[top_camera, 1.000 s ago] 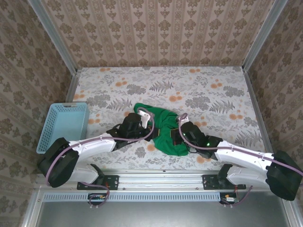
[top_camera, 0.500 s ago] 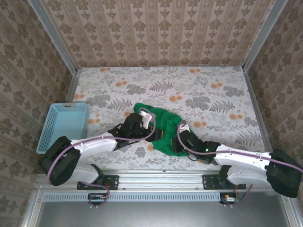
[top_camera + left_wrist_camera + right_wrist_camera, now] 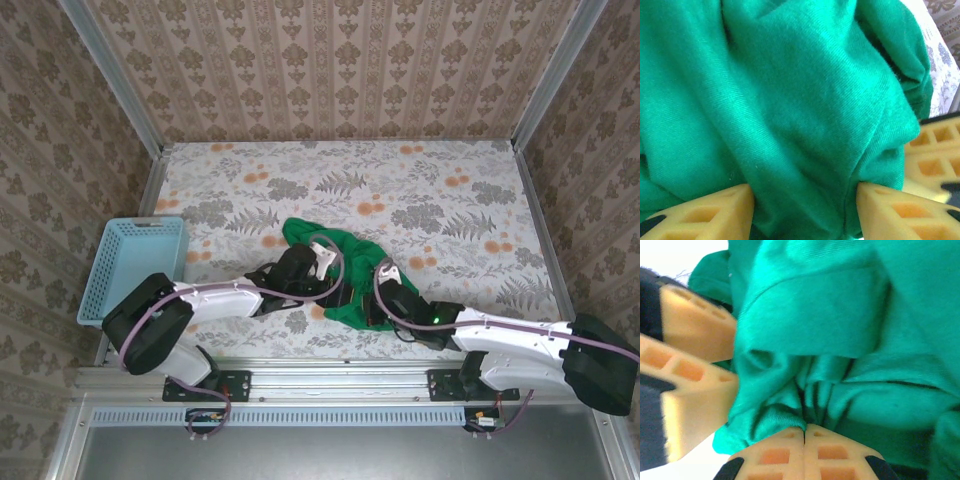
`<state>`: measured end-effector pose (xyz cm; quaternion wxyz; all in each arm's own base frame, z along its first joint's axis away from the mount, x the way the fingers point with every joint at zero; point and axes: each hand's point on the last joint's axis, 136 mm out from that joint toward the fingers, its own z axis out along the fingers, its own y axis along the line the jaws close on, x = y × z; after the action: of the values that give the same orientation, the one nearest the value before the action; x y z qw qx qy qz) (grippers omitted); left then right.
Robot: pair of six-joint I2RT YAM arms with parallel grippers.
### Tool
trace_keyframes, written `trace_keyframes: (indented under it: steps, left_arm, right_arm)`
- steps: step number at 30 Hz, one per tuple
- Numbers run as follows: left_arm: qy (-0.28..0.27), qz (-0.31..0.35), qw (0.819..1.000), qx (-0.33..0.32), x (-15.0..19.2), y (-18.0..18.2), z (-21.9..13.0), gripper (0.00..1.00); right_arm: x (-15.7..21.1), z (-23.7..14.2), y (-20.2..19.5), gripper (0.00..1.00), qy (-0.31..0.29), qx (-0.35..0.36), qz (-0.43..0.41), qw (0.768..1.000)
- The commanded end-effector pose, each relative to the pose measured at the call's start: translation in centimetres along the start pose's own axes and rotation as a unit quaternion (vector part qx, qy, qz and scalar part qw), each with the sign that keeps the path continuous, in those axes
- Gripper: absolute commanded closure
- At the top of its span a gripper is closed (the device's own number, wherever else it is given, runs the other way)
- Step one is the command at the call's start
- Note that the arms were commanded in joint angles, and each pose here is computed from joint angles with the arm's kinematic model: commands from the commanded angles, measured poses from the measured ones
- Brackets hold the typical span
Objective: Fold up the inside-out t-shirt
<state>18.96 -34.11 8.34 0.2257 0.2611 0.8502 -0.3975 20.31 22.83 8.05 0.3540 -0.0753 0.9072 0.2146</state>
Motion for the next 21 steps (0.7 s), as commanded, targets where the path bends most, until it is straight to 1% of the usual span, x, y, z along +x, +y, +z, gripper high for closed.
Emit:
trace_keyframes:
  steps: [1, 3, 5, 9, 12, 14, 15, 18, 21]
  left_arm:
    - [-0.039, 0.018, 0.999, 0.026, -1.9, -1.8, -1.0, 0.38]
    - [-0.052, 0.022, 0.998, 0.034, -2.2, -2.3, -1.7, 0.35]
    - [-0.052, 0.031, 0.997, 0.042, -2.2, -2.9, -2.1, 0.33]
    - [-0.041, 0.043, 0.997, 0.039, -1.7, -3.2, -1.9, 0.26]
    - [-0.026, 0.040, 0.999, 0.026, -1.4, -2.6, -1.2, 0.27]
    - [-0.022, 0.035, 0.999, 0.022, -1.3, -2.3, -0.7, 0.31]
    - [-0.020, 0.032, 0.999, 0.016, -1.4, -2.1, -0.5, 0.35]
    - [-0.023, 0.022, 0.999, -0.006, -1.6, -1.2, -0.3, 0.50]
    - [-0.041, 0.004, 0.999, -0.014, -2.5, -0.3, -0.8, 0.65]
  right_arm:
    - [0.8, 0.3, 0.5, 1.00, 0.000, -0.004, -0.011, 1.000]
    - [1.0, 0.4, 0.6, 1.00, -0.004, -0.006, -0.011, 1.000]
    - [1.1, 0.6, 0.7, 1.00, -0.008, -0.008, -0.010, 1.000]
    - [1.0, 0.5, 1.4, 1.00, -0.020, -0.020, -0.016, 0.999]
    - [0.8, 0.3, 2.1, 1.00, -0.029, -0.032, -0.021, 0.999]
    - [0.7, 0.2, 2.5, 1.00, -0.033, -0.037, -0.025, 0.998]
    - [0.7, 0.1, 2.7, 1.00, -0.035, -0.040, -0.027, 0.998]
    - [1.1, 0.0, 2.9, 1.00, -0.033, -0.043, -0.035, 0.998]
    - [2.0, 0.0, 2.8, 1.00, -0.023, -0.043, -0.044, 0.998]
